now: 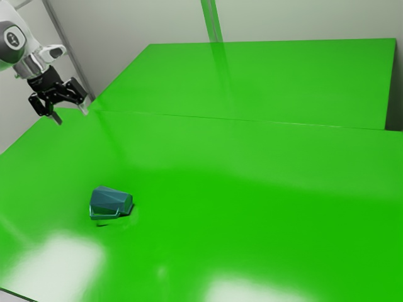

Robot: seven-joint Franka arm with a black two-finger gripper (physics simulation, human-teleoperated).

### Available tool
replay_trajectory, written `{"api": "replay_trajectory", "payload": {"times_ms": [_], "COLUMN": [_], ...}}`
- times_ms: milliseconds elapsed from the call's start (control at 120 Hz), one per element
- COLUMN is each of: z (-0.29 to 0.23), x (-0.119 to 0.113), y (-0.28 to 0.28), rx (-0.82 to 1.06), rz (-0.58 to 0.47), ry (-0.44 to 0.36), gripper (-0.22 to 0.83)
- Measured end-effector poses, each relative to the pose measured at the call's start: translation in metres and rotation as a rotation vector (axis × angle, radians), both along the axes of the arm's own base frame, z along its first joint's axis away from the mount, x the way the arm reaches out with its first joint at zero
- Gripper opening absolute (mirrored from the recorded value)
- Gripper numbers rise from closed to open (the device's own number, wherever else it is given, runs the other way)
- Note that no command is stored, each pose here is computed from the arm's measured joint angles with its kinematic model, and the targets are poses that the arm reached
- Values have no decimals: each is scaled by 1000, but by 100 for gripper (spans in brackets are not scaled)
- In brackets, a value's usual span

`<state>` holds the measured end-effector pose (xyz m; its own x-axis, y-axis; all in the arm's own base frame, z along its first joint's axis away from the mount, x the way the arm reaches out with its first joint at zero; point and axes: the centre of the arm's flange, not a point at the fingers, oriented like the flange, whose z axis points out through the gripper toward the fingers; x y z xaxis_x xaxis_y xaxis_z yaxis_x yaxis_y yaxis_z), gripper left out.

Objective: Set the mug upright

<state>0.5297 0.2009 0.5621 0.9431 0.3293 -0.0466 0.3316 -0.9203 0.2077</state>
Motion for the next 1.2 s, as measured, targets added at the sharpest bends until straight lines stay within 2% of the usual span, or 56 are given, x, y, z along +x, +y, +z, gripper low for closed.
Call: {"api": "replay_trajectory", "payload": {"times_ms": [467, 883, 1200], "z": [-64, -146, -194], "x": [-8, -63, -79], "y": [27, 80, 67], "rx": [-189, -342, -410], "rz": [-24, 56, 18], "ry": [-134, -191, -230], "gripper": [60, 60, 60]}}
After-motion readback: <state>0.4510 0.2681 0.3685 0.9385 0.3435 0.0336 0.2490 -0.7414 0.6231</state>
